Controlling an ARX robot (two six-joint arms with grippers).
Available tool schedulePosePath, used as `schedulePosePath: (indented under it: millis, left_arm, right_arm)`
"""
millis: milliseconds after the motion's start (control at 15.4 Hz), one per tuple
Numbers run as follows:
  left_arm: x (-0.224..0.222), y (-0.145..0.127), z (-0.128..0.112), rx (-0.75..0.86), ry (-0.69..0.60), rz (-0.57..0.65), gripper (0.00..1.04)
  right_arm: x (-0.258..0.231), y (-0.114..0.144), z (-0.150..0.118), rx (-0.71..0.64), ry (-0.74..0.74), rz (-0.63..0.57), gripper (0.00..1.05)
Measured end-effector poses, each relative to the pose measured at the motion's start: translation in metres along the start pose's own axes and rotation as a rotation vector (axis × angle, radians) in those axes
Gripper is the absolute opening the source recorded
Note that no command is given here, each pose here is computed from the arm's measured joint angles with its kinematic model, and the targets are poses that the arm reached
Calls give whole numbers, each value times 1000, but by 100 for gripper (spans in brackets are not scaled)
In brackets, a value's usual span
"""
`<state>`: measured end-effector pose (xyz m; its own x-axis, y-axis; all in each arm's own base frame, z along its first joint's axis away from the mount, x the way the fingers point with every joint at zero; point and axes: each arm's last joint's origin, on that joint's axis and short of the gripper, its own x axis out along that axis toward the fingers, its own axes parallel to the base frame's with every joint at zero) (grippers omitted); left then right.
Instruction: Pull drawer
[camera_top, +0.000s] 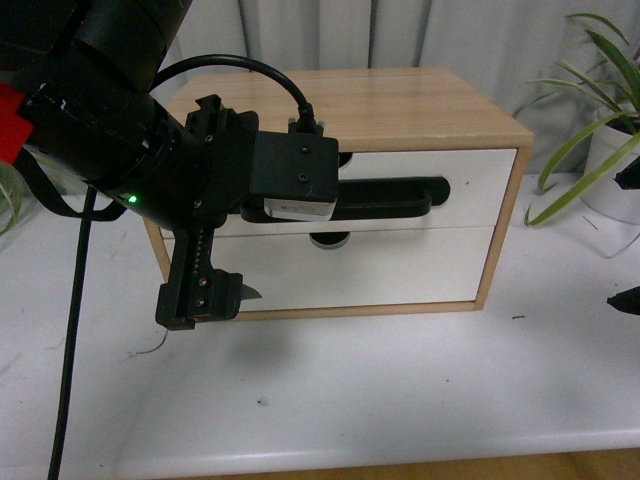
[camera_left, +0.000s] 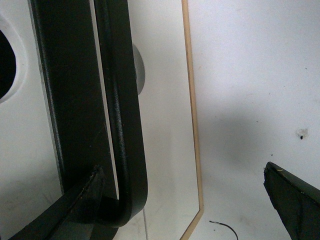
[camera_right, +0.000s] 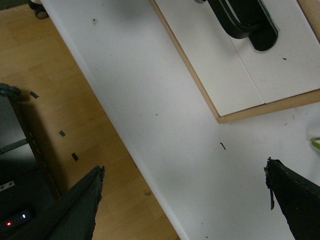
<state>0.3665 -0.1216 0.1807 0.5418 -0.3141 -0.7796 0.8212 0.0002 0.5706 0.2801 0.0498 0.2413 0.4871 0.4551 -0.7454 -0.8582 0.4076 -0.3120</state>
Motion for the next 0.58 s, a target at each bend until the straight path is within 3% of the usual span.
schedulePosePath:
  millis: [325, 584]
  left_arm:
    - [0, 0, 1, 16, -8, -30, 98]
    - [6, -6, 9, 51, 19, -55, 98]
  right_arm:
    - [35, -20, 19, -19, -14, 144, 98]
    - [74, -42, 43, -83, 24, 181, 98]
